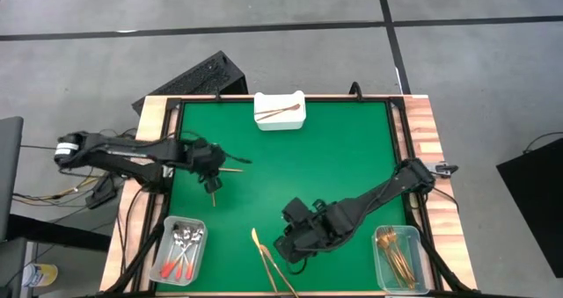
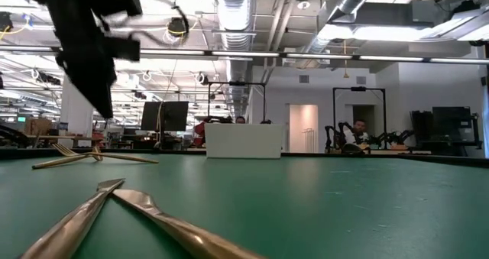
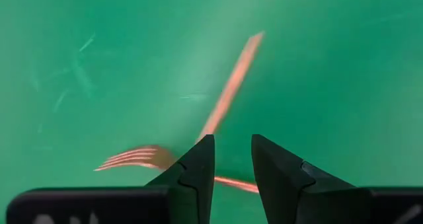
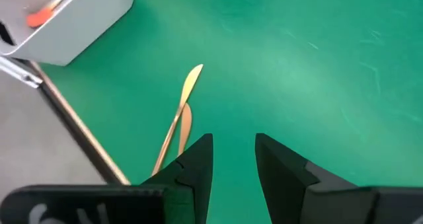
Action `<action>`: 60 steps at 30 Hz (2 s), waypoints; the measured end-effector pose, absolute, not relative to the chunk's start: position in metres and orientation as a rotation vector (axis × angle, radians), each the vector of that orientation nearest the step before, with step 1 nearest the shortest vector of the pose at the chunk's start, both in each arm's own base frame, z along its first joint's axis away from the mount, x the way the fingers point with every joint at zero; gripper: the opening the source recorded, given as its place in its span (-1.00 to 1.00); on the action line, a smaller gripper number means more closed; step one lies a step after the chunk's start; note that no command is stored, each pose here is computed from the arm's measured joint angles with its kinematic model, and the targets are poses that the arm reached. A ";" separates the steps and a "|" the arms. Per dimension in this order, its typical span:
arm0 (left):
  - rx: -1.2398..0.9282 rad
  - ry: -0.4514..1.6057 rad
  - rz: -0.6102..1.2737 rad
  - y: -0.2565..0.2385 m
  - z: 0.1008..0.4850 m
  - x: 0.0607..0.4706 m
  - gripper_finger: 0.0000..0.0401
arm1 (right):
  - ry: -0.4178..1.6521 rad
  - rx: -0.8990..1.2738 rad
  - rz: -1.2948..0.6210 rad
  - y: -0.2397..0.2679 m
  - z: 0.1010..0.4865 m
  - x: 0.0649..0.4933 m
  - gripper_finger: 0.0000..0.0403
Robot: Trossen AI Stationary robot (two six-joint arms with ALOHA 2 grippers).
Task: Sort silverware by color (type)
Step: Put the gold fork into the transparent bin
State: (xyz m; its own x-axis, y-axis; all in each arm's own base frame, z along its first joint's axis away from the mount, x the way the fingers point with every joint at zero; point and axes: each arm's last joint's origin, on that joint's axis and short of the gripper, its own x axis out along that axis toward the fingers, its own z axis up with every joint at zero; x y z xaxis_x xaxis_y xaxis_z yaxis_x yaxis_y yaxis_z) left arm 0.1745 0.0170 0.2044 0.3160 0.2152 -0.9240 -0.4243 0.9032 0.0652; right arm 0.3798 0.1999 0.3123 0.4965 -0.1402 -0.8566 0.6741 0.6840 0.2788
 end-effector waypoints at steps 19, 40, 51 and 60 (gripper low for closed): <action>-0.271 1.471 0.422 0.053 0.134 0.209 -0.56 | 0.992 0.559 -0.620 0.211 0.319 0.347 -0.32; 0.177 1.005 0.140 0.007 0.229 0.232 -0.98 | 1.051 0.586 -0.689 0.179 0.317 0.360 -0.35; 0.900 0.754 -0.022 -0.063 0.256 0.222 -0.96 | 1.050 0.595 -0.373 0.164 0.328 0.386 -0.42; 1.207 0.680 0.017 -0.092 0.262 0.212 -0.96 | 0.829 0.686 -0.288 0.130 0.341 0.421 -0.18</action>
